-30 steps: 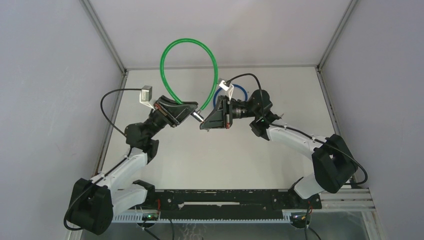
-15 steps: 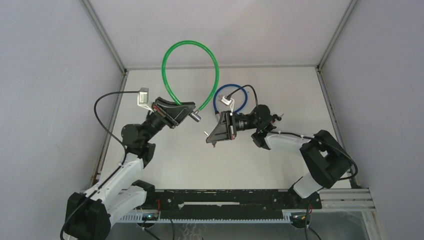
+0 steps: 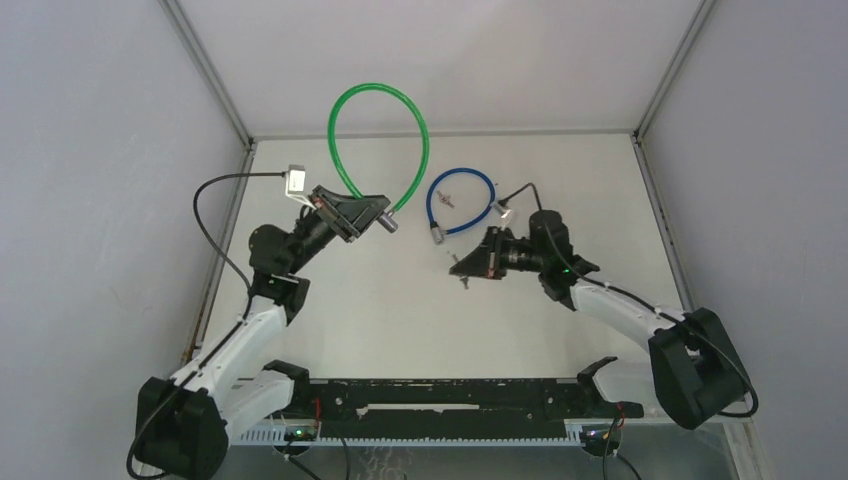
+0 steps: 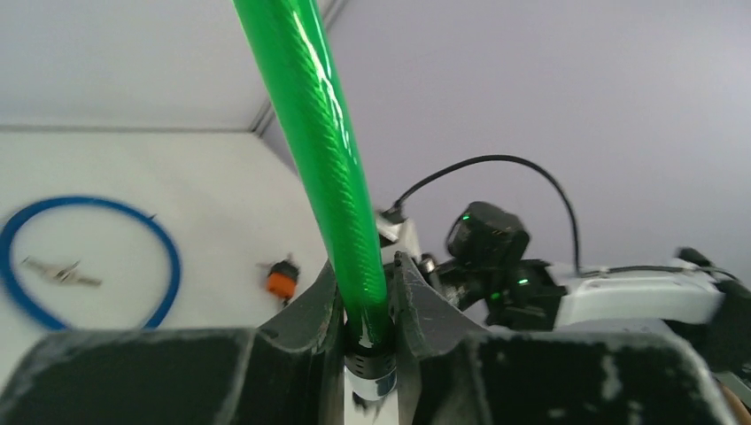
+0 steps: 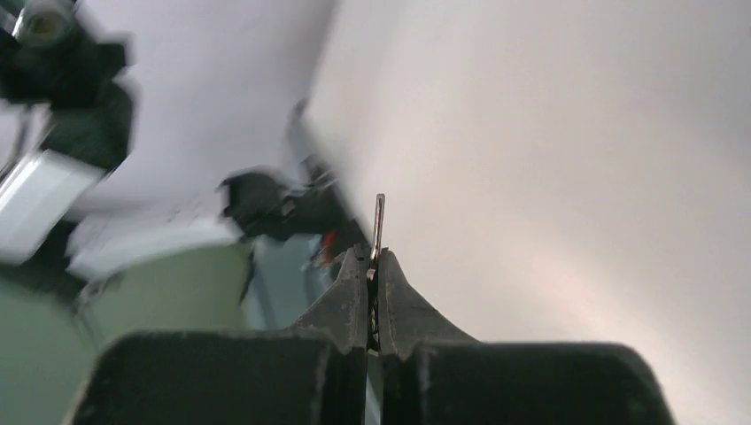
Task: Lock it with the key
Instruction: Place the lock at the center of the board, then place the key at the center of the board.
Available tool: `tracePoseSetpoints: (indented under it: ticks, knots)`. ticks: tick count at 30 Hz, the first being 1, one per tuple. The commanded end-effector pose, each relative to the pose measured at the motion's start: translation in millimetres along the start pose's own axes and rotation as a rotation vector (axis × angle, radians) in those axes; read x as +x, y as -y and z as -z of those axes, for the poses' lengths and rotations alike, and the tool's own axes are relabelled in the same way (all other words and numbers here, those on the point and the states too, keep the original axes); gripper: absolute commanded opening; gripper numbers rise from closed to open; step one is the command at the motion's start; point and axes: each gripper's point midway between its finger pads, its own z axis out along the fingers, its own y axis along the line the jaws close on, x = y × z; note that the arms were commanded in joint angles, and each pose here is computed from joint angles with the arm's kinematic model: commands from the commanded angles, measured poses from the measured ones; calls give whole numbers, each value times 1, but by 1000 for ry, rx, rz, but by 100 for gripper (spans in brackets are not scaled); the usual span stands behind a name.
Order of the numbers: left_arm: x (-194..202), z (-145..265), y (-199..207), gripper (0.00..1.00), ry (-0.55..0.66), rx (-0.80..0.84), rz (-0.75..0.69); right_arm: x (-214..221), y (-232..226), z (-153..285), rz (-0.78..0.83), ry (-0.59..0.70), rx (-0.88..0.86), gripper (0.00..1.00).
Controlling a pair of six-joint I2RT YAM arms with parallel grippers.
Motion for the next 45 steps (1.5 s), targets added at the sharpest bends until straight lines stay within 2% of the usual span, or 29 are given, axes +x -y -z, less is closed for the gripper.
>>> tracePoseSetpoints:
  ticks: [1, 5, 10, 17, 26, 30, 32, 35, 39, 42, 44, 45]
  knots:
    - [-9, -9, -29, 0, -19, -69, -28, 4, 115, 61, -193, 135, 499, 0]
    - [9, -8, -82, 0, -72, -194, 56, 4, 145, 95, -284, 226, 597, 0]
    - [27, -2, -132, 0, -67, -288, 164, 5, 154, 106, -295, 246, 627, 0]
    - [42, 9, -181, 0, -50, -394, 235, 14, 178, 122, -357, 261, 707, 0]
    - [70, 27, -239, 0, -70, -548, 298, 24, 188, 127, -425, 265, 695, 0]
    - [79, 33, -252, 0, -69, -582, 327, 25, 190, 131, -434, 275, 712, 6]
    - [84, 38, -259, 0, -70, -606, 348, 27, 192, 133, -449, 277, 721, 11]
    - [92, 44, -268, 0, -74, -640, 376, 31, 197, 138, -483, 279, 752, 27]
    - [102, 54, -278, 0, -81, -697, 400, 35, 203, 144, -515, 289, 791, 36]
    - [111, 64, -288, 0, -108, -767, 406, 35, 205, 151, -523, 312, 827, 52]
    - [115, 70, -293, 6, -125, -809, 405, 33, 203, 155, -513, 334, 846, 61]
    - [117, 74, -296, 12, -135, -836, 407, 31, 202, 157, -506, 348, 855, 70]
